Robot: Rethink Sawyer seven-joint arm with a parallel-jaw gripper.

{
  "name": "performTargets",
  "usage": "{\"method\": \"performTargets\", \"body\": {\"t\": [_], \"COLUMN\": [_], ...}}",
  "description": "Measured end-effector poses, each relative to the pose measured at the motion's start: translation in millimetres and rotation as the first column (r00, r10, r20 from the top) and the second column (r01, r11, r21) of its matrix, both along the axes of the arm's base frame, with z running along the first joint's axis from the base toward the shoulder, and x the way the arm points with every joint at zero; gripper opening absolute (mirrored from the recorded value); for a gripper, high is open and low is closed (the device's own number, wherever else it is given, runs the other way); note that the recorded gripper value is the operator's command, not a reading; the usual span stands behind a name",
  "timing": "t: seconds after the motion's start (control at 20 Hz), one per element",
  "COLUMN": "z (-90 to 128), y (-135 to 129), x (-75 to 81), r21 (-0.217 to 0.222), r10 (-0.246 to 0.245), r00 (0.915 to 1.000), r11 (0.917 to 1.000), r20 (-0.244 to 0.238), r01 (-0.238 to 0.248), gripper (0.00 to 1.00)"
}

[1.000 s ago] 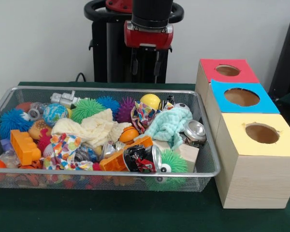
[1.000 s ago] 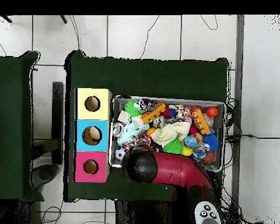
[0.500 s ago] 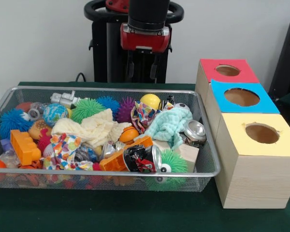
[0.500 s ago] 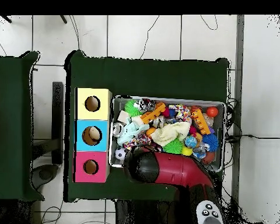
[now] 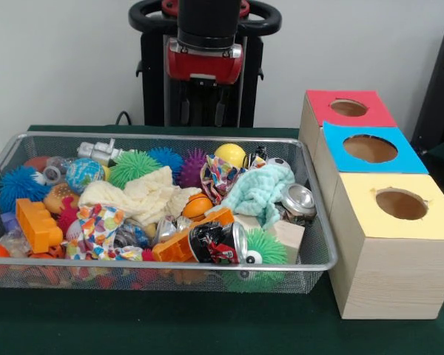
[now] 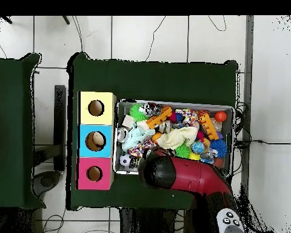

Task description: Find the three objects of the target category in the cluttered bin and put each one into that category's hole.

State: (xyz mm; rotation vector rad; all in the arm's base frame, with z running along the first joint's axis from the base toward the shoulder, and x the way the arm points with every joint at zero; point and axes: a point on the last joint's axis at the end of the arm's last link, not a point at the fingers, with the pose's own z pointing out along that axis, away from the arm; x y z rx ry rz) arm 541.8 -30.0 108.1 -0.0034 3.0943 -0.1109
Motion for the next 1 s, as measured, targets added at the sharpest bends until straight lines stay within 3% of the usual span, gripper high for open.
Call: {"method": "performTargets", "body": {"t": [0.35,1.0], "z": [-8.4,-18.0], "y": [-6.5,-73.6], "x": [9.4,33.9], "r21": [0.002,-0.016], "r10": [0.021,0.019], "r00": [0.9998,0.9979], "r11": [0.9998,0.9997], "r20": [0.008,0.062], "r01": [-0.021,-0.018], "gripper": [1.0,1.0]}}
